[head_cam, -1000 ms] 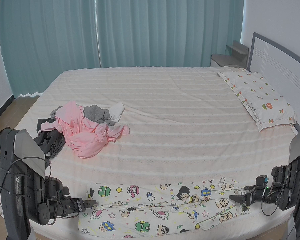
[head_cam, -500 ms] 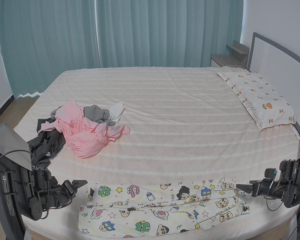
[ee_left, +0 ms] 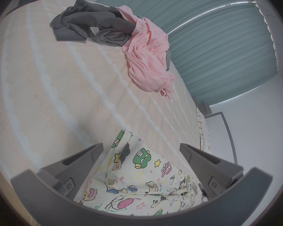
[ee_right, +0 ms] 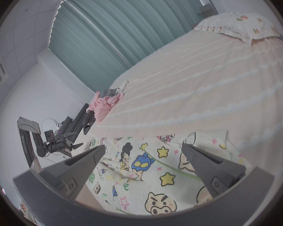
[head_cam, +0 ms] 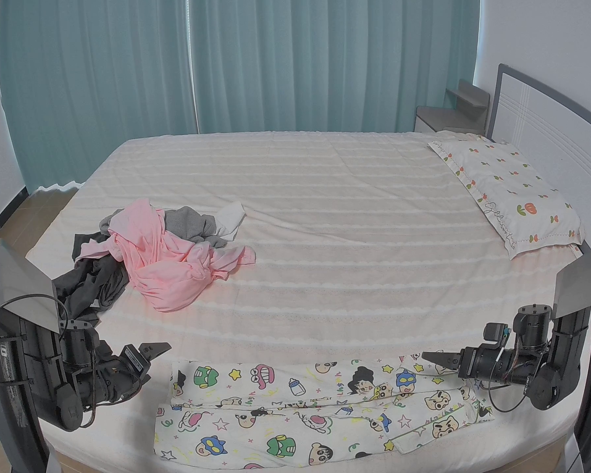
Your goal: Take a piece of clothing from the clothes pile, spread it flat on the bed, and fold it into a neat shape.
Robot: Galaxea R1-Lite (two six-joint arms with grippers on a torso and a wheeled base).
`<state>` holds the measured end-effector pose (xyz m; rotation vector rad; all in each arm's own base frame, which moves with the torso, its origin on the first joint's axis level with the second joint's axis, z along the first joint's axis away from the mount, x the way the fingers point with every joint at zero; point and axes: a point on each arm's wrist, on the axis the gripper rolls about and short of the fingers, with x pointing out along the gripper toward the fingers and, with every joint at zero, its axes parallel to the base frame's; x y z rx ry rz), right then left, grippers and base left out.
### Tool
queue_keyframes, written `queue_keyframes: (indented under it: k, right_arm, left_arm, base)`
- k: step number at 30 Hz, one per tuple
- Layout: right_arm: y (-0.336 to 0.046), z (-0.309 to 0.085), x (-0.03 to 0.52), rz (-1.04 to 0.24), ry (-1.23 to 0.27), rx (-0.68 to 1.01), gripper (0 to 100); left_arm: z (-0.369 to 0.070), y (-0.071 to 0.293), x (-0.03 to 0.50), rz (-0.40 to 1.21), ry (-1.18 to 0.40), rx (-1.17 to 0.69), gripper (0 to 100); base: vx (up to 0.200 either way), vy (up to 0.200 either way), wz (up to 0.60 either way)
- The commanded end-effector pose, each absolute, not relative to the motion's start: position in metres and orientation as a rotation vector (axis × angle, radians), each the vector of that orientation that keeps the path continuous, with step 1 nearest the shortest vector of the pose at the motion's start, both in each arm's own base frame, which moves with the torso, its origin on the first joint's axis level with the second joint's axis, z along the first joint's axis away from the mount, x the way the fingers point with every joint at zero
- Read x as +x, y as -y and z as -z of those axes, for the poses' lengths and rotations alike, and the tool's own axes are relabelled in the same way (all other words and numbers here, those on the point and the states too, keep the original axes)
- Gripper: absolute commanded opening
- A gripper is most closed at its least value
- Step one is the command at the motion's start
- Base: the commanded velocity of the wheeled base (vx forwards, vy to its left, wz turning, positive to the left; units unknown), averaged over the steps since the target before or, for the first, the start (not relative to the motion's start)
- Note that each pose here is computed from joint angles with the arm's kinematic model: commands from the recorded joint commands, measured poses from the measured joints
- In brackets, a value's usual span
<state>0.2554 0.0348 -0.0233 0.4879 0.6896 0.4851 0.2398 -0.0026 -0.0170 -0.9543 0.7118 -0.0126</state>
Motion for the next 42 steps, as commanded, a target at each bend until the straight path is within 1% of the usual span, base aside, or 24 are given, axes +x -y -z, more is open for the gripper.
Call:
queue_keyframes:
  k: [1, 6, 16, 19, 22, 24, 25, 26, 27, 32, 34, 35, 36, 38, 39, 42]
  right_arm:
    - [-0.032, 0.047, 0.254, -0.454, -0.761, 0.503, 100]
    - [-0.033, 0.049, 0.243, -0.451, -0.806, 0.497, 100]
    - [-0.031, 0.049, 0.242, -0.451, -0.803, 0.473, 100]
    - [-0.034, 0.024, 0.245, -0.452, -0.698, 0.437, 100]
    - [-0.041, 0.006, 0.248, -0.488, -0.624, 0.413, 100]
    - [-0.042, -0.004, 0.256, -0.504, -0.565, 0.403, 100]
    - [-0.042, -0.004, 0.256, -0.504, -0.565, 0.403, 100]
    - [-0.044, -0.007, 0.266, -0.514, -0.53, 0.397, 100]
    - [-0.049, -0.007, 0.276, -0.526, -0.529, 0.392, 100]
    - [-0.063, -0.004, 0.319, -0.533, -0.625, 0.389, 100]
    - [-0.068, 0.003, 0.331, -0.542, -0.672, 0.356, 100]
    - [-0.068, 0.003, 0.331, -0.543, -0.675, 0.352, 100]
    - [-0.07, 0.013, 0.338, -0.554, -0.718, 0.299, 100]
    - [-0.07, 0.018, 0.34, -0.561, -0.738, 0.284, 100]
    - [-0.069, 0.031, 0.34, -0.576, -0.774, 0.268, 100]
    - [-0.07, 0.04, 0.344, -0.592, -0.784, 0.261, 100]
  left_arm:
    - [0.017, 0.004, 0.241, 0.021, -0.704, -0.948, 100]
    - [0.018, 0.004, 0.24, 0.016, -0.707, -0.946, 100]
    - [0.018, 0.004, 0.24, 0.014, -0.709, -0.944, 100]
    - [0.018, 0.005, 0.24, 0.015, -0.71, -0.944, 100]
    - [0.018, 0.004, 0.24, 0.014, -0.709, -0.944, 100]
    - [0.018, 0.005, 0.24, 0.015, -0.71, -0.944, 100]
    - [0.018, 0.005, 0.24, 0.015, -0.71, -0.944, 100]
    - [0.018, 0.005, 0.24, 0.015, -0.71, -0.944, 100]
    - [0.018, 0.005, 0.24, 0.015, -0.71, -0.944, 100]
    - [0.019, 0.005, 0.24, 0.017, -0.712, -0.942, 100]
    - [0.019, 0.005, 0.24, 0.018, -0.712, -0.942, 100]
    - [0.019, 0.005, 0.24, 0.017, -0.712, -0.942, 100]
    - [0.019, 0.005, 0.24, 0.017, -0.71, -0.942, 100]
    - [0.019, 0.005, 0.24, 0.017, -0.71, -0.942, 100]
    - [0.019, 0.005, 0.24, 0.017, -0.71, -0.942, 100]
    - [0.019, 0.005, 0.241, 0.019, -0.71, -0.942, 100]
  base:
    - [0.0, 0.0, 0.0]
    - [0.0, 0.0, 0.0]
    - [0.0, 0.0, 0.0]
    - [0.0, 0.0, 0.0]
    - [0.0, 0.0, 0.0]
    - [0.0, 0.0, 0.0]
    - [0.0, 0.0, 0.0]
    - [0.0, 0.0, 0.0]
    - [0.0, 0.0, 0.0]
    - [0.0, 0.0, 0.0]
    - [0.0, 0.0, 0.0]
    - [0.0, 0.0, 0.0]
    - [0.0, 0.0, 0.0]
    - [0.0, 0.0, 0.0]
    - [0.0, 0.0, 0.0]
    - [0.0, 0.0, 0.0]
